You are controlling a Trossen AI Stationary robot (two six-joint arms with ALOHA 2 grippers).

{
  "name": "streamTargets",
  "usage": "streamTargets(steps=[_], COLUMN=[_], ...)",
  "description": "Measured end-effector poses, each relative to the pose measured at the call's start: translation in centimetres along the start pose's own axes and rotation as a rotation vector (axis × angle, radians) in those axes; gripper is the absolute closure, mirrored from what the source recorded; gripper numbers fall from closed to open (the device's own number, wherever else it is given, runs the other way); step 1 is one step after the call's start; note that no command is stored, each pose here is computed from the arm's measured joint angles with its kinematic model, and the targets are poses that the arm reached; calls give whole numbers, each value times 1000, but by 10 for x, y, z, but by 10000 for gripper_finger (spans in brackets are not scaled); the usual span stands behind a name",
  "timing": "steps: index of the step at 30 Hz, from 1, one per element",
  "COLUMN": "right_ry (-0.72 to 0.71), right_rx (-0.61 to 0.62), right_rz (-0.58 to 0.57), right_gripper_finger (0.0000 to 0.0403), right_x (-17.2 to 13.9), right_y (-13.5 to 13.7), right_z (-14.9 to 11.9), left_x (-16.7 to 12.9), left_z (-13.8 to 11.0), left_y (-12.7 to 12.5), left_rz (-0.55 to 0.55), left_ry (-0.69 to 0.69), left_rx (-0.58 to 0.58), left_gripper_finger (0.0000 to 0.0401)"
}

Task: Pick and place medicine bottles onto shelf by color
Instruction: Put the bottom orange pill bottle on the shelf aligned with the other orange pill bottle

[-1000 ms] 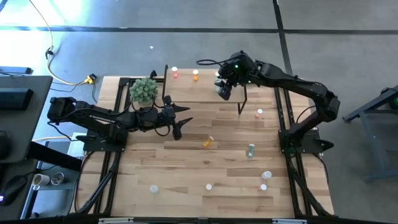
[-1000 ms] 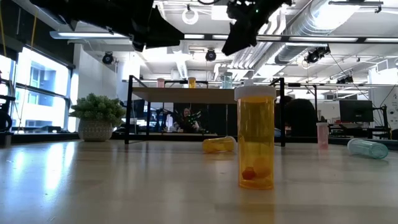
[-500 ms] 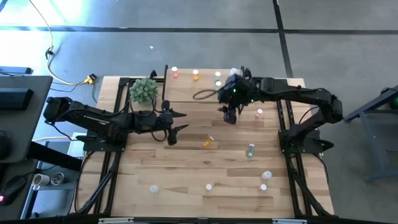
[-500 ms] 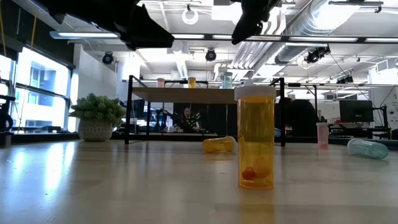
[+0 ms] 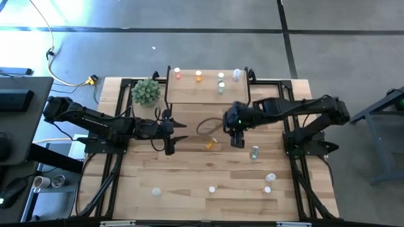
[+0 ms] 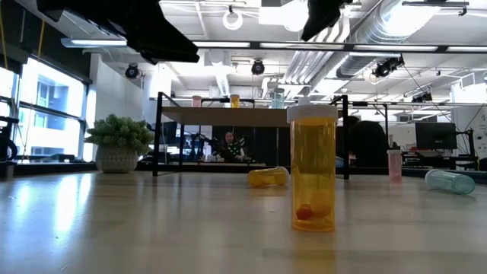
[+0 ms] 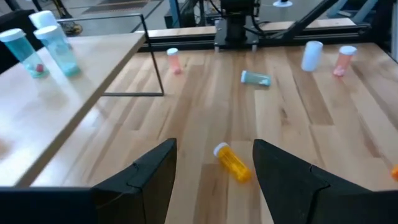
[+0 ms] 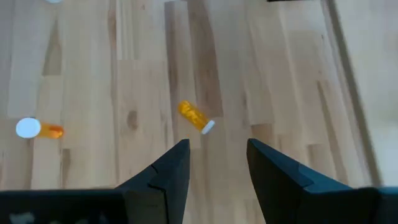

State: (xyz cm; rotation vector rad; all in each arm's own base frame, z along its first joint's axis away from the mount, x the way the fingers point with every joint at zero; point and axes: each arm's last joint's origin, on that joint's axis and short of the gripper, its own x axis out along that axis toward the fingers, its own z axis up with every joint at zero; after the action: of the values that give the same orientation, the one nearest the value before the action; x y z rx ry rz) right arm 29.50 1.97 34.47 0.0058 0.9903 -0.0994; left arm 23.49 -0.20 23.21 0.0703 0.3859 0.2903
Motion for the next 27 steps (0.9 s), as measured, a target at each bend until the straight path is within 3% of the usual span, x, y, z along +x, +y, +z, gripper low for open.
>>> streamTargets(steps=[12,27], right_ry=[67,-74], right_rx=[76,186], right_rz=[25,186], right_gripper_finger=[254,254], right_x=[72,106], right_y=[46,92], right_z=[-63,-113], left_x=[-2,-2], left_z=[0,-1], left_y=[-7,-7], left_rz=[-30,-29], left_ry=[-1,7], left_rx=[-2,-36], left_gripper_finger=[201,201])
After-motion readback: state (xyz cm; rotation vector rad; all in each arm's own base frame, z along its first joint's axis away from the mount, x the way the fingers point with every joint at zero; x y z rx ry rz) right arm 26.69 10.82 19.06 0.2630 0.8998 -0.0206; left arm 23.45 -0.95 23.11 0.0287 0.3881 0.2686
